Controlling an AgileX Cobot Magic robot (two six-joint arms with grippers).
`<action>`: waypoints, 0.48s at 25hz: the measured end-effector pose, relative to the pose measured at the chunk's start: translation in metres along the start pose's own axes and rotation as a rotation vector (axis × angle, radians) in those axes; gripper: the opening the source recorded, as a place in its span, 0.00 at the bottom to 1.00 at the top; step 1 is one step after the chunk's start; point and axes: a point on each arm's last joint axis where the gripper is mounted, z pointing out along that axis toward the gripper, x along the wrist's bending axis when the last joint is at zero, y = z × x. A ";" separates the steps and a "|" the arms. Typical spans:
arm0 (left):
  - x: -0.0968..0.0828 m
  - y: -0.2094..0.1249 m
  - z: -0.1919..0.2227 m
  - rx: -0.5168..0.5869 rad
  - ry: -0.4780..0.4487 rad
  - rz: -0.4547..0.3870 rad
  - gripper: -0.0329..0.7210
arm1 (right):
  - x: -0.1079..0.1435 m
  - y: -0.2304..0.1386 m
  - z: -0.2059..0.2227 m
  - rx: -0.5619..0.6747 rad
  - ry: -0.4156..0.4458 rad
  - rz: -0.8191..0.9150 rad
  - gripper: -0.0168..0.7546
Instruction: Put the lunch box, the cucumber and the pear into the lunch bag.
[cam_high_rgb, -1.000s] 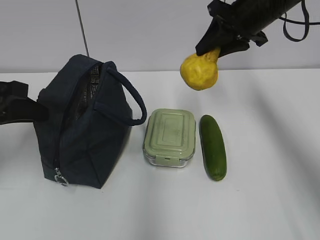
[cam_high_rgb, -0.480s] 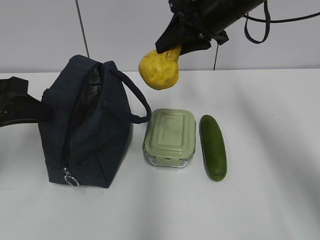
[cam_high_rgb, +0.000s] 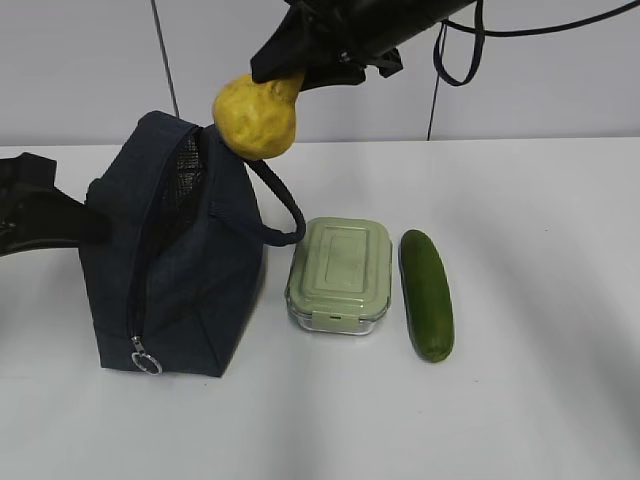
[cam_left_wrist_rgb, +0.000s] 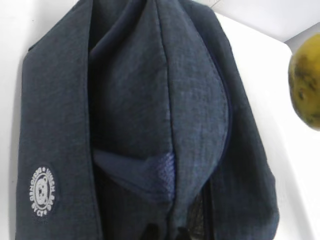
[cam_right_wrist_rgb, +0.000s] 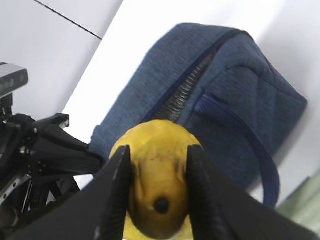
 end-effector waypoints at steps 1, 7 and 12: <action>0.000 0.000 0.000 -0.002 -0.002 -0.002 0.05 | 0.001 0.001 0.001 -0.010 0.001 -0.007 0.36; -0.001 0.001 0.000 -0.008 -0.007 -0.010 0.05 | 0.019 0.004 0.018 -0.079 -0.003 -0.074 0.36; -0.001 0.001 0.000 -0.010 -0.009 -0.013 0.05 | 0.017 0.004 0.037 -0.119 0.009 -0.060 0.36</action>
